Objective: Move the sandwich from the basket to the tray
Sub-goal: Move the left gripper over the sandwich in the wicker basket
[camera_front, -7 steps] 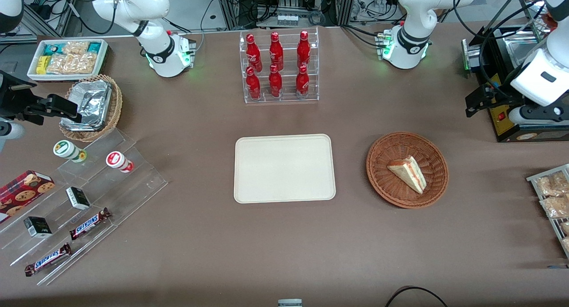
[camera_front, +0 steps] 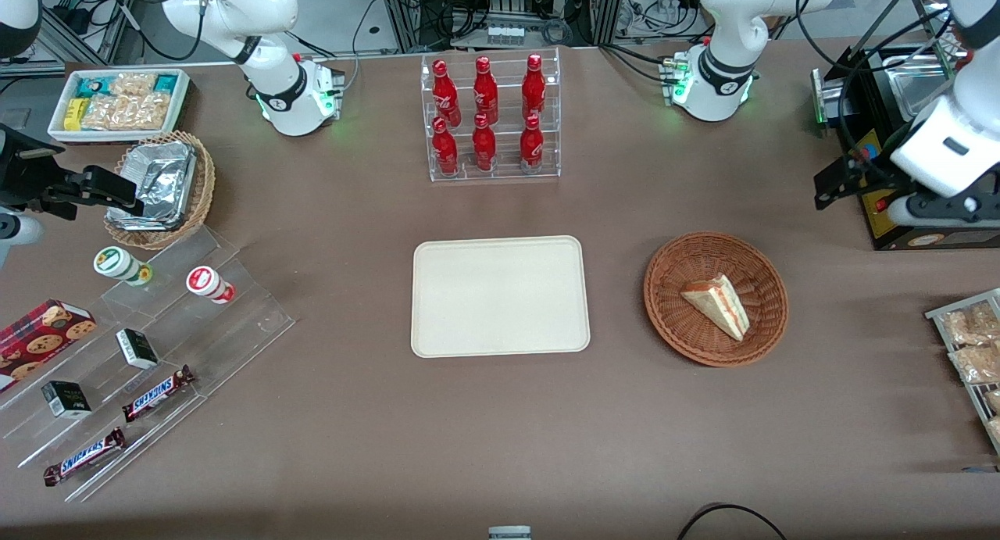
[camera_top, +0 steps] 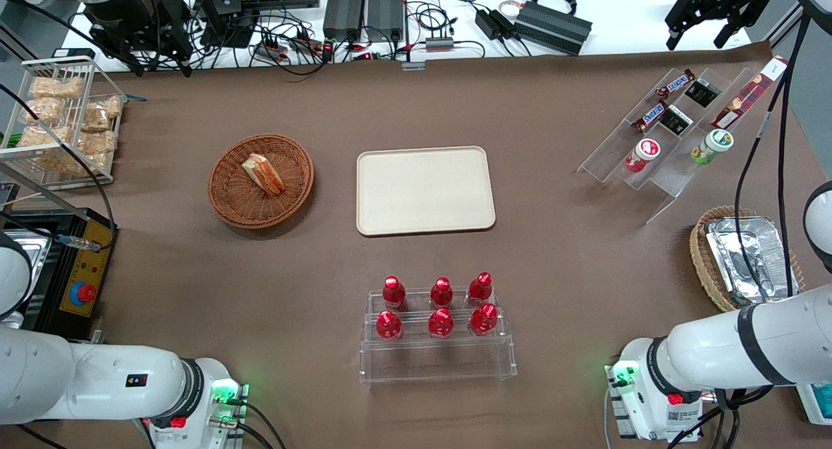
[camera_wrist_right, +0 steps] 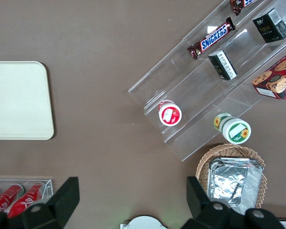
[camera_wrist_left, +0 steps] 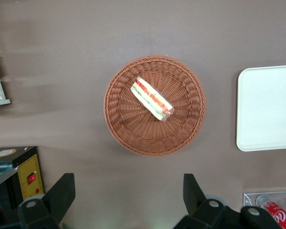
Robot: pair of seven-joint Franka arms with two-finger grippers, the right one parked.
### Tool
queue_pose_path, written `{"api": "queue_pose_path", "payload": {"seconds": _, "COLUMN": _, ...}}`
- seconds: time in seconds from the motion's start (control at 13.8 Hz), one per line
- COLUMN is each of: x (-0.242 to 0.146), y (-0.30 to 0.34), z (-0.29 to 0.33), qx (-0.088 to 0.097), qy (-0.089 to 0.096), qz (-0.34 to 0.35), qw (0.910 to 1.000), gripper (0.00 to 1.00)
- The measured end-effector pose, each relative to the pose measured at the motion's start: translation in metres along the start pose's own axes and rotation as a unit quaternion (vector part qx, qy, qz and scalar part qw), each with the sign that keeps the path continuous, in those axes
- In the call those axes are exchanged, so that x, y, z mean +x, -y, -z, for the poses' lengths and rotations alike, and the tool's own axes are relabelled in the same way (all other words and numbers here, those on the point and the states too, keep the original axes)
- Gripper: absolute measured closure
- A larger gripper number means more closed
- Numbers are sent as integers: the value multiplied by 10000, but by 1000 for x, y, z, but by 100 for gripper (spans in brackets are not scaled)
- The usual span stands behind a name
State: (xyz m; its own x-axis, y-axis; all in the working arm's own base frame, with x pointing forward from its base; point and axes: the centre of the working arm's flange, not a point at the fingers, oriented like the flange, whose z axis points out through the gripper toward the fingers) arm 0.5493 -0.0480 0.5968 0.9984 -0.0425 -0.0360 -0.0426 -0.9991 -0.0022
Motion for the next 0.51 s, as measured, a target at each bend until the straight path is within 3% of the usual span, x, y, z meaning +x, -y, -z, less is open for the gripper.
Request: {"api": "queue_pose_path", "payload": {"seconds": 0.51, "x": 19, "y": -6, "z": -120, "qx": -46, "qy": -199, "qz": 1049, "qw": 9943, "gripper": 0}}
